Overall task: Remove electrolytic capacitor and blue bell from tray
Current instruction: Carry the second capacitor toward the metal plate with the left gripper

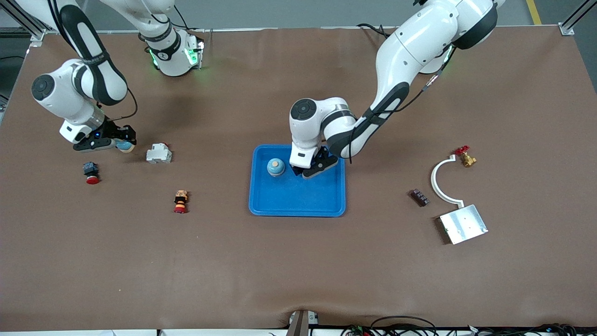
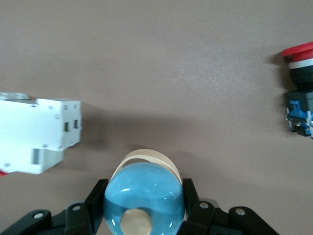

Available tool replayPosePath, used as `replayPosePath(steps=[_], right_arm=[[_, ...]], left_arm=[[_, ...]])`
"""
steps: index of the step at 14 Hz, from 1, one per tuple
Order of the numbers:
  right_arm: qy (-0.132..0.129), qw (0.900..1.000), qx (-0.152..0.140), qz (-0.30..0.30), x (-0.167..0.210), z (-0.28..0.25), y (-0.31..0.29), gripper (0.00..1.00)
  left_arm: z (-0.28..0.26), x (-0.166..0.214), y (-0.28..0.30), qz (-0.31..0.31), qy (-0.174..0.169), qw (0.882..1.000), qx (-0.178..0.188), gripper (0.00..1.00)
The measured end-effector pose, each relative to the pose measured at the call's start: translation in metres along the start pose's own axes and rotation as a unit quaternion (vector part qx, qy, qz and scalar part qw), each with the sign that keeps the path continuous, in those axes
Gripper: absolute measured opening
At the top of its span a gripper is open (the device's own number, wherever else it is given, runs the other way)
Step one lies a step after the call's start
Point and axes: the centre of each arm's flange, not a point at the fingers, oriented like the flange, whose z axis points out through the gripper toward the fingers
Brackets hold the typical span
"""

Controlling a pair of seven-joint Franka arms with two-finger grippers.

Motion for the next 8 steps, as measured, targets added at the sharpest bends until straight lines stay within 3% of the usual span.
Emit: replayPosePath(steps=[2, 5, 8], right_arm=[[0.002, 1.000, -0.005, -0.005, -0.001, 0.010, 0.004, 0.66], [0.004, 1.000, -0.007, -0.010, -0.004, 0.011, 0.019, 0.66], [0.006, 1.000, -0.009, -0.009, -0.008, 0.011, 0.034, 0.66]], left_arm=[[-0.002, -0.005, 0.002, 0.004, 0.001, 1.000, 0.000, 0.35], [-0.006, 0.000, 0.002, 0.000, 0.007, 1.000, 0.009, 0.35], [-0.042, 0.041, 0.005, -0.016, 0.008, 1.000, -0.007, 0.35]])
